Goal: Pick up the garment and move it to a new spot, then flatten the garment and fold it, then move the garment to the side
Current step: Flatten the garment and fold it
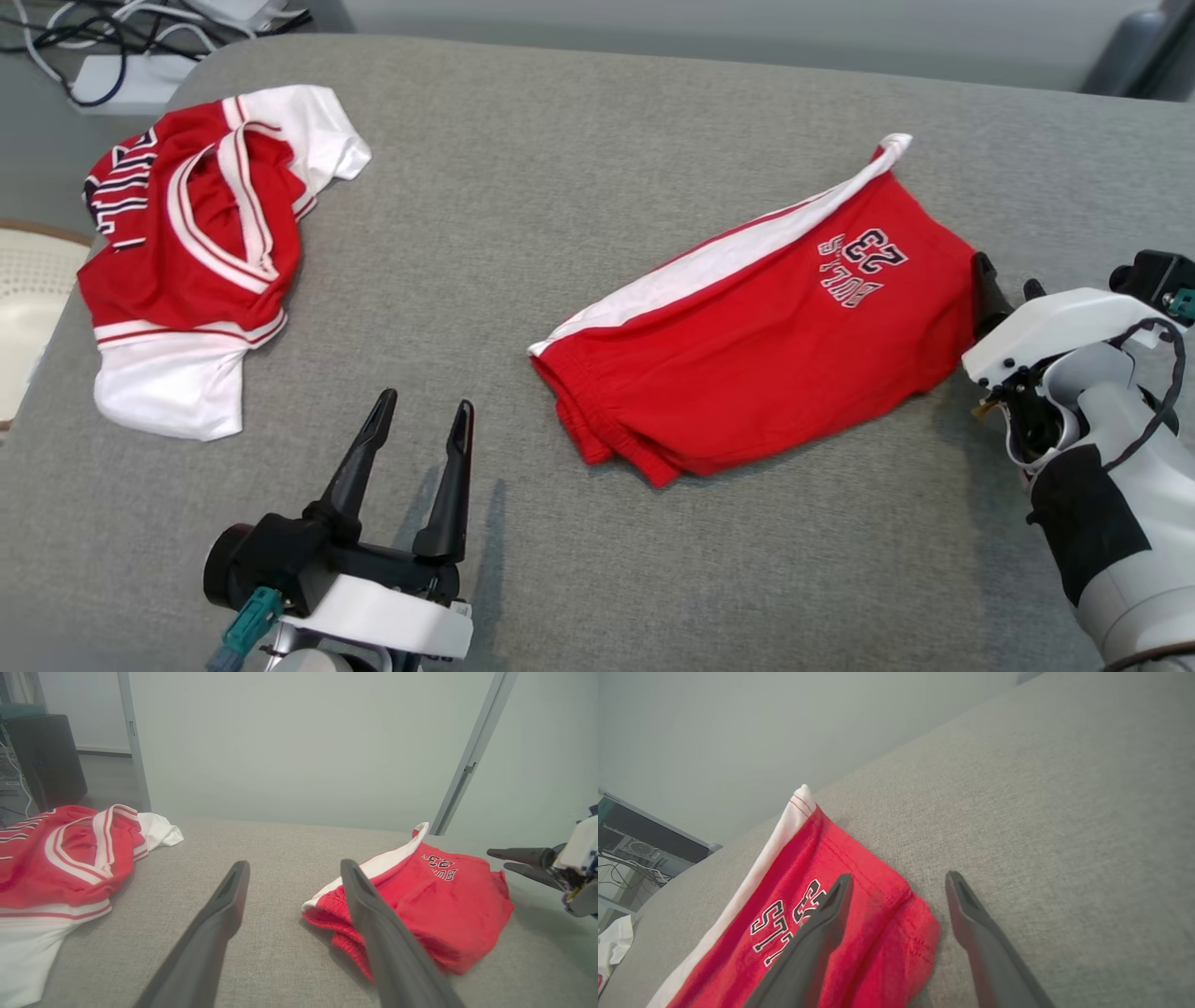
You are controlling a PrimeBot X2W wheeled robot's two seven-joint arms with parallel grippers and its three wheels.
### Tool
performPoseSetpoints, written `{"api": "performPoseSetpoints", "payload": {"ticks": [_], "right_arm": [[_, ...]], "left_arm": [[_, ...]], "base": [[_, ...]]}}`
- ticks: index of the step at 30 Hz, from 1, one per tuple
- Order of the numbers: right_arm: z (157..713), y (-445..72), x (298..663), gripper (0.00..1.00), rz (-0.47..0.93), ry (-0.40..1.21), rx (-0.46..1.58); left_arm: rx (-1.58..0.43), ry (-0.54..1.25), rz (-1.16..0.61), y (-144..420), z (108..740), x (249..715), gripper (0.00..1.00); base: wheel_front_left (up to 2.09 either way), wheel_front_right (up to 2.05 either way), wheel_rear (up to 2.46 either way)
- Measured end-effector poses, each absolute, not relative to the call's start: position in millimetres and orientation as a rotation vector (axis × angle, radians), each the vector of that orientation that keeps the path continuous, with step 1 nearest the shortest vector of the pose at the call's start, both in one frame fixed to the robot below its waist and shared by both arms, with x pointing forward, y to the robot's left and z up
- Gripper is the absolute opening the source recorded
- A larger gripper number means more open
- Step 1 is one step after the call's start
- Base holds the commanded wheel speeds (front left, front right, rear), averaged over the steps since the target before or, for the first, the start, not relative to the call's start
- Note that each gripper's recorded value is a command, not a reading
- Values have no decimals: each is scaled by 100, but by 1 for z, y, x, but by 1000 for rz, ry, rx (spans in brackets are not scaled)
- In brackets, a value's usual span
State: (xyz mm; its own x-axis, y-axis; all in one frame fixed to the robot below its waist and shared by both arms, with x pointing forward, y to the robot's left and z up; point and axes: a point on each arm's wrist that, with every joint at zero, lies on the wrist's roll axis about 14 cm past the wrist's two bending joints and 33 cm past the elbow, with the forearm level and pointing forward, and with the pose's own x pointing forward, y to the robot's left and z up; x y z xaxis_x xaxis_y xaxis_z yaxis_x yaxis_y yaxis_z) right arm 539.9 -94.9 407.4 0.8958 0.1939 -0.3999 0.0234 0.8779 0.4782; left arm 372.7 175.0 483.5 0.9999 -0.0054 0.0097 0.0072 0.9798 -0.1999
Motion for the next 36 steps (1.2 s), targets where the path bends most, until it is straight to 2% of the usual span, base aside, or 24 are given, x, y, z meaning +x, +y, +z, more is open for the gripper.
{"api": "performPoseSetpoints", "payload": {"ticks": [7, 8, 10, 11, 20, 36], "right_arm": [[385, -81, 542, 100, 135, 565, 439], [382, -80, 541, 86, 137, 584, 438], [379, -80, 541, 39, 138, 604, 434], [378, -80, 541, 0, 144, 611, 421], [385, -74, 534, 0, 151, 566, 409], [381, -138, 486, 0, -19, 402, 491]], "left_arm": [[-189, 4, 20, 181, 480, 371, 100], [-190, 7, 22, 182, 479, 371, 100], [-190, 12, 26, 182, 478, 369, 100], [-190, 14, 26, 182, 477, 369, 100], [-195, 8, 11, 177, 479, 373, 100], [-220, -14, -97, 145, 484, 391, 100]], "base": [[0, 0, 0], [0, 0, 0], [0, 0, 0], [0, 0, 0], [0, 0, 0], [0, 0, 0]]}}
